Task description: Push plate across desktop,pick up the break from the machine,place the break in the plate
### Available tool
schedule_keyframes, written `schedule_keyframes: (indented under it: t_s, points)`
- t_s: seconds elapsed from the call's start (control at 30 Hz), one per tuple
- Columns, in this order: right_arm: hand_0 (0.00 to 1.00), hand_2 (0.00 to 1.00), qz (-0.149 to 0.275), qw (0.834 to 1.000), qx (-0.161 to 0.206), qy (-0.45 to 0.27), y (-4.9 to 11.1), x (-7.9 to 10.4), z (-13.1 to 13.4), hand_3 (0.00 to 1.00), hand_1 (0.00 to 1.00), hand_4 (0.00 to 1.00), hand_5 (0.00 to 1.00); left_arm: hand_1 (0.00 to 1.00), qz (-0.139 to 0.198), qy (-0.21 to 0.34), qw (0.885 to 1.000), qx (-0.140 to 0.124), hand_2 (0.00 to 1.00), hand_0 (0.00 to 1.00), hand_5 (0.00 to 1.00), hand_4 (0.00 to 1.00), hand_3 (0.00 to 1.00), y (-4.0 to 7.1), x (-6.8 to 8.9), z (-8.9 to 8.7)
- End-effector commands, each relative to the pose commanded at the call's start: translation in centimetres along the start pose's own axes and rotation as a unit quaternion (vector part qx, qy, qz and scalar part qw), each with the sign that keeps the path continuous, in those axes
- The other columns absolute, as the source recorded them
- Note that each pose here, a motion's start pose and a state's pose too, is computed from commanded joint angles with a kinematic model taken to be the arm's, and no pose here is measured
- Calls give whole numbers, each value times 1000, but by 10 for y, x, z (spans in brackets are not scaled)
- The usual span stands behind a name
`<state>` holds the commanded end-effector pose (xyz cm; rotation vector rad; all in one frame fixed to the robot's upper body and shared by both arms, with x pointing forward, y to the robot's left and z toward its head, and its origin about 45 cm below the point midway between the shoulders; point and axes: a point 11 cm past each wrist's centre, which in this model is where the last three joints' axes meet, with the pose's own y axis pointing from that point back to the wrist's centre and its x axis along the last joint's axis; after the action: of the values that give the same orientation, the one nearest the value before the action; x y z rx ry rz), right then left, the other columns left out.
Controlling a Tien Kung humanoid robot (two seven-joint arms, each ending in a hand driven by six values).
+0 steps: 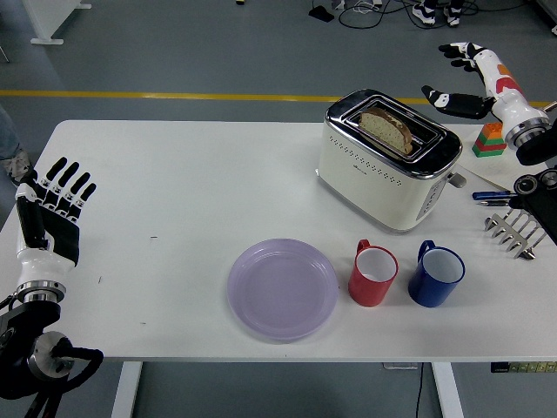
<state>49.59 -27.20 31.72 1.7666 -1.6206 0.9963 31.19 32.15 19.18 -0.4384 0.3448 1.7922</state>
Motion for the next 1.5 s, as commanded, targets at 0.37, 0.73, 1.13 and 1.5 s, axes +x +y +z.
schedule_keyframes:
  t_s: [0.37,0.73,1.13,1.5]
  points:
    - [875,846,-64,997,-11,46,-24,-28,-30,838,816,825,279,731,3,-2,1000,-6,747,725,998,520,707,0,3,6]
    - [871,842,-114,991,-42,61,-36,-55,-43,838,810,831,312,724,3,-2,1000,-1,744,722,998,519,703,0,3,2]
    - [779,733,-141,975,-80,149,-46,-71,-39,771,724,832,330,730,-4,-2,1000,0,743,728,998,516,707,0,0,0]
    - [620,566,-131,964,-104,206,-48,-72,-34,688,580,808,322,752,-8,-1,1000,2,757,745,998,523,728,0,-3,-2]
